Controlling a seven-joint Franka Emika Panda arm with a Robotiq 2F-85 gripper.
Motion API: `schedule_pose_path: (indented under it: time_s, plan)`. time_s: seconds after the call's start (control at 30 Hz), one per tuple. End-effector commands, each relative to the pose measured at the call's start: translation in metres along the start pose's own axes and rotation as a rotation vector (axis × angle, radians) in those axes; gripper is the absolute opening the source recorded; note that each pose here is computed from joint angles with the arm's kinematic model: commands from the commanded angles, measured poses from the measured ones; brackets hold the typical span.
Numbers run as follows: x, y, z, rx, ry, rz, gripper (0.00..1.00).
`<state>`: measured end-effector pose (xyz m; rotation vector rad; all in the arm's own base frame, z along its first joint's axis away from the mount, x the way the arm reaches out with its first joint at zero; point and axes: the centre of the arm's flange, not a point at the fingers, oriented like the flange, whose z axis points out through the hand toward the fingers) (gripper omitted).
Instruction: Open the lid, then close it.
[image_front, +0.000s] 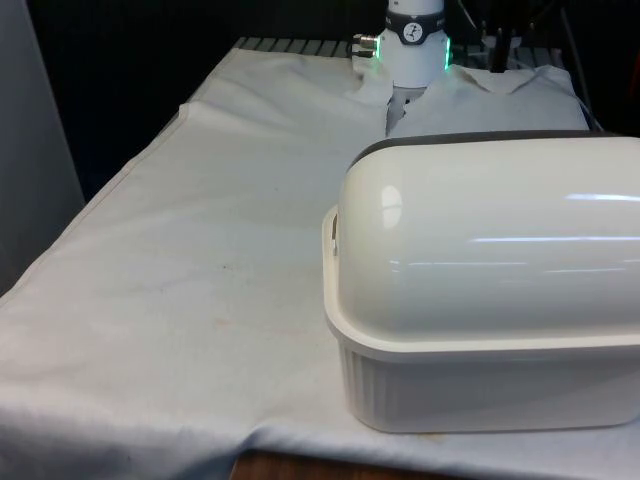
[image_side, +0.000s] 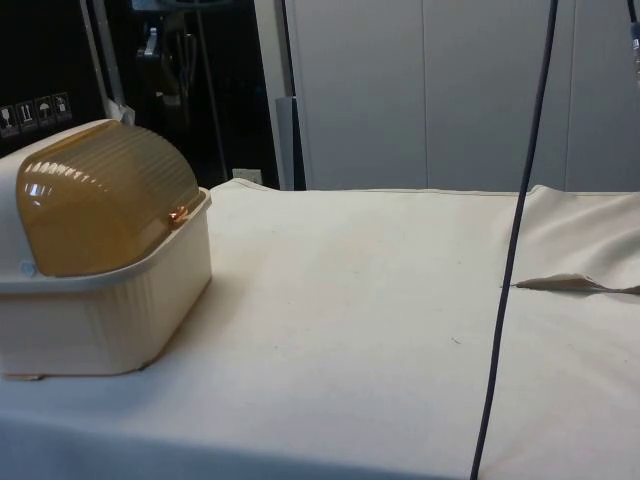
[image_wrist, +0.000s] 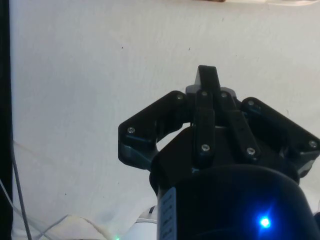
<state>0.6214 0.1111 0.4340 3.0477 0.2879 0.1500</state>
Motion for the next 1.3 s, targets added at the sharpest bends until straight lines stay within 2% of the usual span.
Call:
schedule_pose_path:
  time_s: [0.0,0.53,0.63,0.73,0.87,0.9,0.93,1.13,1.17,1.23,1.27]
  plan:
    - [0.0000,0.0000,0.0000,0.000,0.000,0.000,0.00]
    - [0.0000,0.0000,0.0000,0.000,0.000,0.000,0.00]
    - [0.0000,0.0000,0.0000,0.000,0.000,0.000,0.03]
    - [0.0000,0.0000,0.0000,0.000,0.000,0.000,0.22]
    - [0.0000,0.0000,0.0000,0.000,0.000,0.000,0.41]
    - [0.0000,0.0000,0.0000,0.000,0.000,0.000,0.51]
    - [0.0000,0.0000,0.0000,0.000,0.000,0.000,0.51]
    - [0.0000,0.0000,0.0000,0.000,0.000,0.000,0.79]
    - [0.0000,0.0000,0.0000,0.000,0.000,0.000,0.88]
    - [0.0000,0.0000,0.0000,0.000,0.000,0.000,0.99]
    - [0.0000,0.0000,0.0000,0.000,0.000,0.000,0.99]
